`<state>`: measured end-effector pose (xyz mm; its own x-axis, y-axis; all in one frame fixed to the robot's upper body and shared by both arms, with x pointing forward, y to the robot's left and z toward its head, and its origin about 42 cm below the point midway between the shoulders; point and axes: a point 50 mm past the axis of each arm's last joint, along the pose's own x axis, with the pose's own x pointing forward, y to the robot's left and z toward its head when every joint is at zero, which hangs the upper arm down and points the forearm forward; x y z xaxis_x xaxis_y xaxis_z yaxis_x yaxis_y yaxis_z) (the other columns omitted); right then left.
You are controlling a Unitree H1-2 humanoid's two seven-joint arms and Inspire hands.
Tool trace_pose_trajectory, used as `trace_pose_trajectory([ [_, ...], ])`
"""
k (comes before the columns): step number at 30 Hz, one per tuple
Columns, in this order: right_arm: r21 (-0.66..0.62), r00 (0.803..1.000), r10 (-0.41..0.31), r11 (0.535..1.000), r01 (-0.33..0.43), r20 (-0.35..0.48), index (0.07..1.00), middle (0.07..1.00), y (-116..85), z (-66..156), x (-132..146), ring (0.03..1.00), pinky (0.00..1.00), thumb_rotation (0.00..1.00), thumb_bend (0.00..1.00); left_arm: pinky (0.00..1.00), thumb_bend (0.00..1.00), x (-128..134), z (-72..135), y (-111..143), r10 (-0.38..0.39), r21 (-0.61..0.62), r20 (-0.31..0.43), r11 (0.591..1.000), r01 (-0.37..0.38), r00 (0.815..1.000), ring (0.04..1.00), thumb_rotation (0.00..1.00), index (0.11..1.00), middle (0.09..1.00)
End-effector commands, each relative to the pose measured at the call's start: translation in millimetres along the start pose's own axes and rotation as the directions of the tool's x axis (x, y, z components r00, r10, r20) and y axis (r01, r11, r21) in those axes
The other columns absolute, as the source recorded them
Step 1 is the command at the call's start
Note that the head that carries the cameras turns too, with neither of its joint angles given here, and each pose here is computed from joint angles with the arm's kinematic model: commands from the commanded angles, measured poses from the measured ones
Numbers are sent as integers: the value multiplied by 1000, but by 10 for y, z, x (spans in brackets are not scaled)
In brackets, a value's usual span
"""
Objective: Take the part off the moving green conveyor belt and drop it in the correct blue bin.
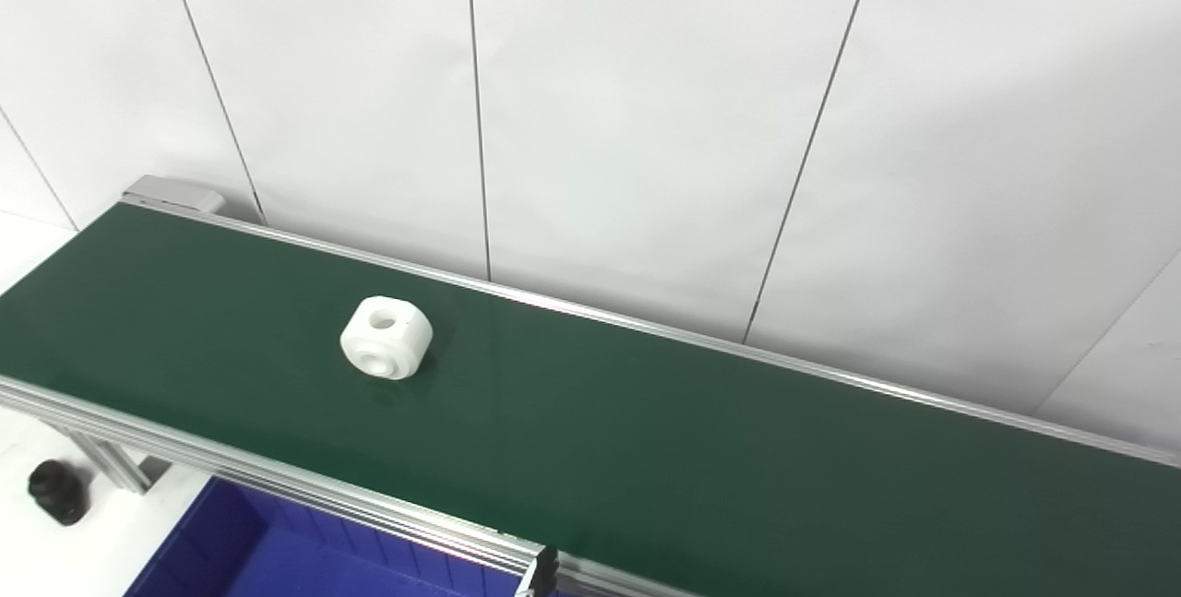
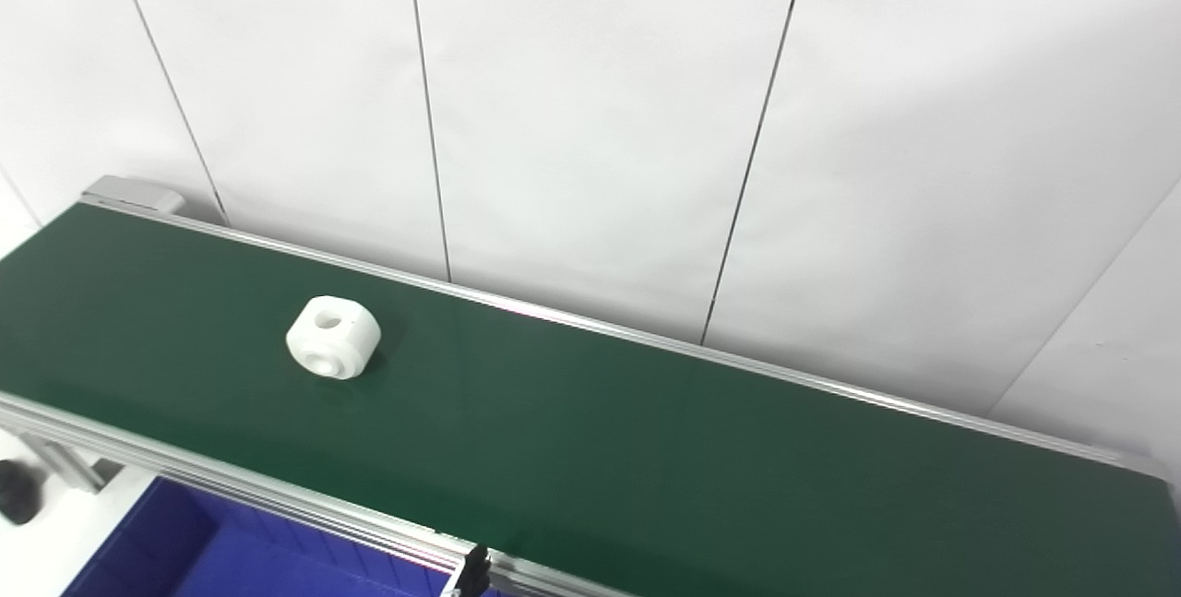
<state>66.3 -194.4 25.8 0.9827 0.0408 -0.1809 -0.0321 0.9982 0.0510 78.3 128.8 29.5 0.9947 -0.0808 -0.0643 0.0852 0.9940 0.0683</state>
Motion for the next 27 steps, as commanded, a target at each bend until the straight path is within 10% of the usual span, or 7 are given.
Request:
trace_pose_trajectory([
  [1,14,999,0,1000,-1,40,1000,1000,39,112,-35,1000,1000,985,1000,929,755,65,277,-468,-12,-86,82,996,19,997,949,997,973,985],
  [7,11,999,-2,1000,2,45,1000,1000,71,178,-73,1000,1000,999,1000,791,867,69,544,-387,-7,-75,184,997,21,983,925,960,962,972],
  [15,11,999,4,1000,-4,49,1000,1000,136,237,-89,1000,1000,997,997,774,847,342,1119,-103,28,-48,437,999,-8,899,924,916,996,966],
  [21,16,999,5,1000,-6,50,1000,1000,205,263,-91,1000,1000,997,1000,720,926,894,1566,444,2,102,608,991,-80,794,877,729,957,927],
  [27,12,998,12,1000,-13,58,1000,1000,246,266,-83,1000,1000,1000,993,801,970,1233,1894,830,-97,320,629,936,-144,771,926,606,984,967],
])
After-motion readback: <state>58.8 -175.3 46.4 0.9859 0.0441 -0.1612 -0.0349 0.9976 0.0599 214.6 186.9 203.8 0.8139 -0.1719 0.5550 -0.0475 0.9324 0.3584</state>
